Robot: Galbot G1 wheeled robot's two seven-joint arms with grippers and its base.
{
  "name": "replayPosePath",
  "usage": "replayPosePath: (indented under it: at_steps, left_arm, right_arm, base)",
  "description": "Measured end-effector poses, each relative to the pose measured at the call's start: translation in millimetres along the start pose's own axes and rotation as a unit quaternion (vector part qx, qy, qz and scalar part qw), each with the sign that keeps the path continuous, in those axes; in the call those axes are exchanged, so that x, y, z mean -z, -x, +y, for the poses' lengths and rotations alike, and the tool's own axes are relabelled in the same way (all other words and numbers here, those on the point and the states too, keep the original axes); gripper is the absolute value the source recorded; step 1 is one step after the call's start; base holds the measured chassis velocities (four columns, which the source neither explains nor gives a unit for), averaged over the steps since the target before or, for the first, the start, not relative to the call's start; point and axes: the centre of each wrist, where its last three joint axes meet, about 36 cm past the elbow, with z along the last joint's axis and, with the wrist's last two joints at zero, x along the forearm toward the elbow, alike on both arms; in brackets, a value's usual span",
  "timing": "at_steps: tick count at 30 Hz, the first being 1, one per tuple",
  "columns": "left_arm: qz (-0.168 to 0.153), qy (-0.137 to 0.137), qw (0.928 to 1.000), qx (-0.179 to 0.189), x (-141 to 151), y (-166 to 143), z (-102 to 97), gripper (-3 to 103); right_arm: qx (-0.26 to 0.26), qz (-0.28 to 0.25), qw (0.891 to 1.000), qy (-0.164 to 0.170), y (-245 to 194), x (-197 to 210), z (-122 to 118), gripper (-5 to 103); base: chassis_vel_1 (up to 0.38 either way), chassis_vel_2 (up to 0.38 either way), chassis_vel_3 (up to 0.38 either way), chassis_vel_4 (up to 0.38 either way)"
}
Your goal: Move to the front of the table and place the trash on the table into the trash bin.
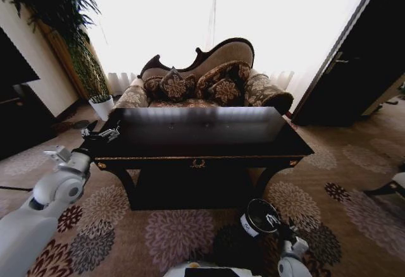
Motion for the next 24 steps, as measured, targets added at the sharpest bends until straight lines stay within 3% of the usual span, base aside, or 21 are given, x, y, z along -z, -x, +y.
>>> replayPosePath:
  at_steps: [12, 17, 24]
  left_arm:
    - [0.0, 0.0, 1.0, 0.0, 0, 0, 0.0, 100]
    - [0.0, 0.0, 1.0, 0.0, 0, 0, 0.0, 100]
    - [0.0, 0.0, 1.0, 0.0, 0, 0, 0.0, 100]
  right_arm:
    - [0.058, -0.116, 0.991, -0.043, -77, 74, 18, 100]
    - [0.068, -0.169, 0.982, -0.042, -77, 122, 21, 100]
    - [0.096, -0.226, 0.969, -0.028, -38, 203, 42, 100]
  base:
    - [0.0, 0.0, 0.0, 0.0]
    - [0.0, 0.0, 0.0, 0.0]
    - [0.0, 0.0, 0.0, 0.0]
